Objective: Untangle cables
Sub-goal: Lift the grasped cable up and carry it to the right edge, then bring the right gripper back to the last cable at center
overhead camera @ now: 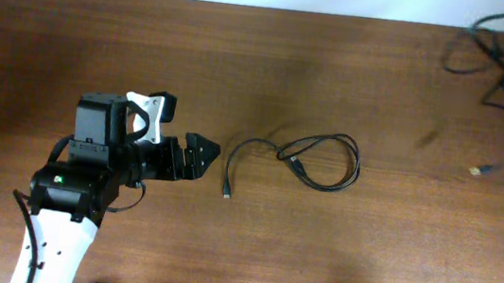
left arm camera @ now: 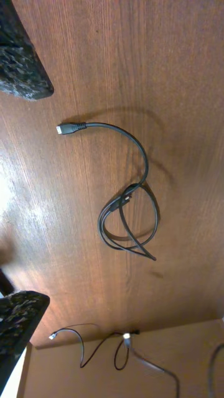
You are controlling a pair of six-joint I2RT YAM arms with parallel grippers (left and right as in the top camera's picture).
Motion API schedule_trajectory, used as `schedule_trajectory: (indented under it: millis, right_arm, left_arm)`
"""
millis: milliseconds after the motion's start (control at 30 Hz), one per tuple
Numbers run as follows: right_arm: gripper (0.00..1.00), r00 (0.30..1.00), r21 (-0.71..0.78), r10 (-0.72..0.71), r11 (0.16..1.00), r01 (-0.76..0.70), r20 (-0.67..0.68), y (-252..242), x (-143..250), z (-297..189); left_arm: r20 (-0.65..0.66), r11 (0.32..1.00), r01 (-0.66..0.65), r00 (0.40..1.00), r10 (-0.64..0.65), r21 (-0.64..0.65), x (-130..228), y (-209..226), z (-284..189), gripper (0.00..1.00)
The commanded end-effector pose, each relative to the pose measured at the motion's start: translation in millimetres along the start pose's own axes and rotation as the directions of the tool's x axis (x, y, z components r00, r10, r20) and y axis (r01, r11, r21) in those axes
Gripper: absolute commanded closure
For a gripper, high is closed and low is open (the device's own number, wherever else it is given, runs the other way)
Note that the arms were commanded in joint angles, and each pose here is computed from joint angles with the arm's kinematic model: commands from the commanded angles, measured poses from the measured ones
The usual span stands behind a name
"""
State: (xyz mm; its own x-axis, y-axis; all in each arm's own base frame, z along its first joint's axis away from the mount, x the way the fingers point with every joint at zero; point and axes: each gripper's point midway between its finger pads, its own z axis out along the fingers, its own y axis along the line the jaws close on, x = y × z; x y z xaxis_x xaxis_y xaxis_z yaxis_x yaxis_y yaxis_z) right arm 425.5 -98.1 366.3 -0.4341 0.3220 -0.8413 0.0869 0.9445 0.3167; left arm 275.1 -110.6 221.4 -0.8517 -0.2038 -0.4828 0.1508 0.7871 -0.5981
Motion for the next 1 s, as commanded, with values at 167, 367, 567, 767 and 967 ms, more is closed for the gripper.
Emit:
schedule_trajectory:
  millis: [167,367,567,767,967]
  right_arm:
    - [0.96,0.986,0.420,0.129,0.893,-0.163,0.108,-162,-11,-55]
    - [0.96,0.966,0.615,0.251,0.751,-0.239,0.068,-254,29,-56]
    - [0.96,0.937,0.708,0.342,0.646,-0.284,0.063,-320,65,-62]
    - [0.01,0.892,0.624,0.442,0.673,-0.398,0.093,-315,72,-50]
    - [0.01,0.860,0.066,0.485,0.874,-0.480,-0.157,-181,68,16]
  left_arm:
    - [0.014,1.000,-0.022,1.000,0.022,0.003,-4,-2,-2,0.01]
    - [0.005,0.999,-0.022,1.000,0.022,0.035,-2,-7,-2,0.01]
    - [-0.003,0.999,-0.007,1.000,0.007,0.054,-1,-11,-3,0.01]
    - [-0.015,0.997,-0.003,1.000,0.005,0.078,1,-15,-3,0.01]
    - [-0.036,0.996,0.009,0.999,-0.006,0.089,6,-16,-3,0.00]
